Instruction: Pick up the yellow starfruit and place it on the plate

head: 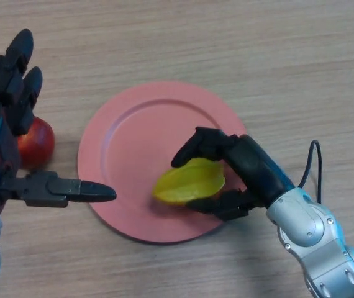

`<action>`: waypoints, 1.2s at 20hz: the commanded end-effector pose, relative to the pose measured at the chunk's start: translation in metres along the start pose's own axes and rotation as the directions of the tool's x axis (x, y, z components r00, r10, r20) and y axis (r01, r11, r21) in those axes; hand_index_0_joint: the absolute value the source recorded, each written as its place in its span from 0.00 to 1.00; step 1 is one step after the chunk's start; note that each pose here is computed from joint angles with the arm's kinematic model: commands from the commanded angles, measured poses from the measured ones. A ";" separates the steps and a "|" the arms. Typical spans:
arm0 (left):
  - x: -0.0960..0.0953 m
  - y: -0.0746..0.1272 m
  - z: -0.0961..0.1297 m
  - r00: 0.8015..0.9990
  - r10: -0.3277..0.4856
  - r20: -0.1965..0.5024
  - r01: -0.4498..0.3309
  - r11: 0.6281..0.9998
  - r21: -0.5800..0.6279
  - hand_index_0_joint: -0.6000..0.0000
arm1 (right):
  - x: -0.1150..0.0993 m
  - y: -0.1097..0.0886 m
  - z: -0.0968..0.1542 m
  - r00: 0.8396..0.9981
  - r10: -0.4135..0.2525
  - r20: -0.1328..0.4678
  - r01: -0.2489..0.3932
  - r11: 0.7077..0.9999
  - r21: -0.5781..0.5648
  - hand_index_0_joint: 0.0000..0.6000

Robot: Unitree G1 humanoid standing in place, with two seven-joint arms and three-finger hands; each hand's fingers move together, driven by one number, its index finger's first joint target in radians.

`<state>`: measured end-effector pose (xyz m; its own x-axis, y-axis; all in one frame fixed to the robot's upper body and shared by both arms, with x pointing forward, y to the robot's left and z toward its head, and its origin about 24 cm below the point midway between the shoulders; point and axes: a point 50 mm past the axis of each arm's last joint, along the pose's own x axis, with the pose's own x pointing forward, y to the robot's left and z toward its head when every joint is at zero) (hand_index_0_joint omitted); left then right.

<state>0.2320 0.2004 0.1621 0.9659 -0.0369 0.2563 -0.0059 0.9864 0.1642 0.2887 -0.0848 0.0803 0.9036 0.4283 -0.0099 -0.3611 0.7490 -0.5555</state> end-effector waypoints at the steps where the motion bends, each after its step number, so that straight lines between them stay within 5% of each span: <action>1: -0.002 0.014 0.032 0.976 0.039 0.214 -0.055 0.996 0.068 1.00 | 0.001 -0.022 0.028 0.983 -0.109 0.146 0.112 0.994 -0.011 0.25; 3: -0.004 0.010 0.028 0.980 0.015 0.200 -0.037 0.994 0.107 1.00 | -0.003 -0.028 0.030 0.978 -0.157 0.135 0.156 0.988 0.016 0.00; 6: -0.004 0.007 0.029 0.980 0.007 0.199 -0.030 0.993 0.115 1.00 | -0.006 -0.039 0.037 0.968 -0.209 0.140 0.204 0.978 0.053 0.00; 9: -0.005 0.005 0.028 0.983 -0.002 0.185 -0.019 0.994 0.112 1.00 | -0.017 -0.061 0.048 0.941 -0.287 0.182 0.264 0.954 0.139 0.00; 15: -0.007 0.002 0.026 0.984 0.018 0.179 -0.037 0.994 0.107 1.00 | -0.065 -0.090 0.067 0.901 -0.373 0.221 0.290 0.898 0.331 0.00; 19: -0.006 -0.001 0.031 0.980 0.031 0.198 -0.047 0.996 0.076 1.00 | -0.084 -0.097 0.073 0.880 -0.405 0.249 0.304 0.882 0.361 0.00; 24: -0.007 -0.007 0.035 0.974 0.015 0.226 -0.045 0.991 0.130 1.00 | -0.087 -0.093 0.069 0.894 -0.383 0.234 0.295 0.894 0.336 0.00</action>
<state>0.2271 0.1845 0.1623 0.9623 -0.0554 0.2662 -0.0104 0.9708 0.2396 0.2366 -0.1510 0.1601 0.9520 0.2242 0.2086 -0.1878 0.9655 -0.1806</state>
